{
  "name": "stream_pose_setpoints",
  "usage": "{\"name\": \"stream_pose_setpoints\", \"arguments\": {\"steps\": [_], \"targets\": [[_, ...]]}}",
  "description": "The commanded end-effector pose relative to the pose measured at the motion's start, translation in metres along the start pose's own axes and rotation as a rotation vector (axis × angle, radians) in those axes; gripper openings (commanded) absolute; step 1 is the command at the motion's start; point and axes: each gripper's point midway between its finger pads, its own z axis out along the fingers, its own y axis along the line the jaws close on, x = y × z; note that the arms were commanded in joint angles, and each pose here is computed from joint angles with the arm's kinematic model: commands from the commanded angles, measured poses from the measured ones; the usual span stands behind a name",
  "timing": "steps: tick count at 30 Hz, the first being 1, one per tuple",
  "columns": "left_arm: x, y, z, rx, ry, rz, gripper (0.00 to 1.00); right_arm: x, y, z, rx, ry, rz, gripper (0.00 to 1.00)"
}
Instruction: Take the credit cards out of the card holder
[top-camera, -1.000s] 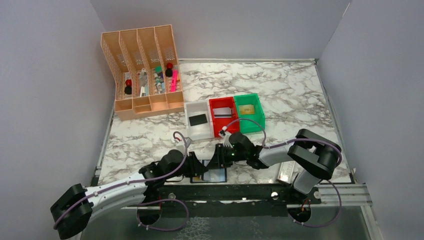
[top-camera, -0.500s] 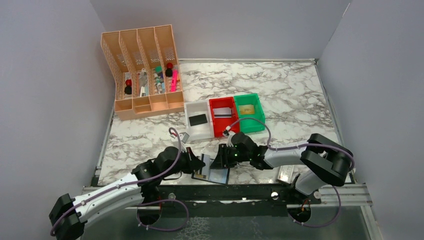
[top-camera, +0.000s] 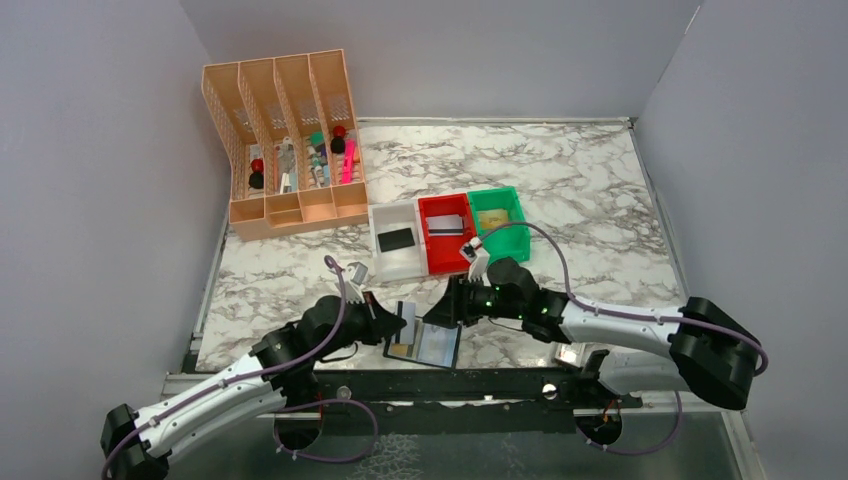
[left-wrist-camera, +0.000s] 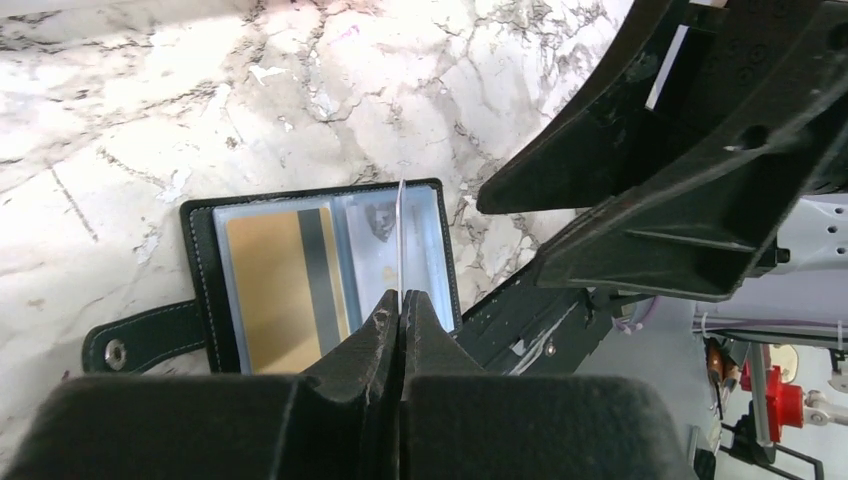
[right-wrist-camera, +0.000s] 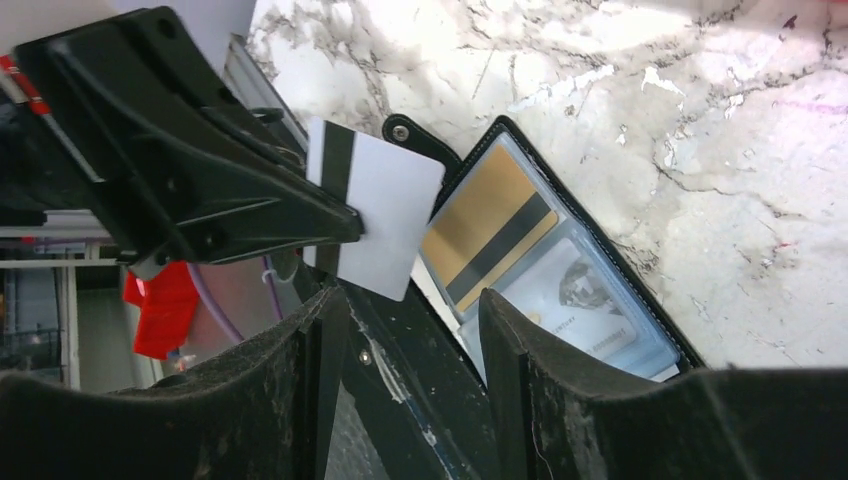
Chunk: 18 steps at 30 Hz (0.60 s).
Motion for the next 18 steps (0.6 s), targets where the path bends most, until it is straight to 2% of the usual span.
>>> {"name": "stream_pose_setpoints", "arguments": {"steps": [1, 5, 8, 12, 18], "targets": [[-0.004, -0.022, 0.008, 0.112, -0.016, 0.018, 0.0, -0.011, -0.01, -0.01, 0.01, -0.057, -0.013, 0.57], [-0.015, -0.027, 0.023, 0.084, 0.006, 0.095, 0.0, -0.022, -0.033, -0.02, 0.02, -0.085, 0.05, 0.57], [-0.03, -0.039, 0.029, 0.165, 0.002, 0.095, 0.0, -0.03, -0.042, -0.03, -0.001, -0.11, 0.081, 0.58], [-0.037, -0.053, 0.026, 0.322, -0.012, 0.038, 0.0, -0.042, -0.023, -0.043, -0.102, -0.164, 0.044, 0.59], [-0.034, -0.062, 0.014, 0.424, -0.03, 0.001, 0.0, -0.041, 0.0, -0.051, -0.222, -0.165, 0.035, 0.62]]}}
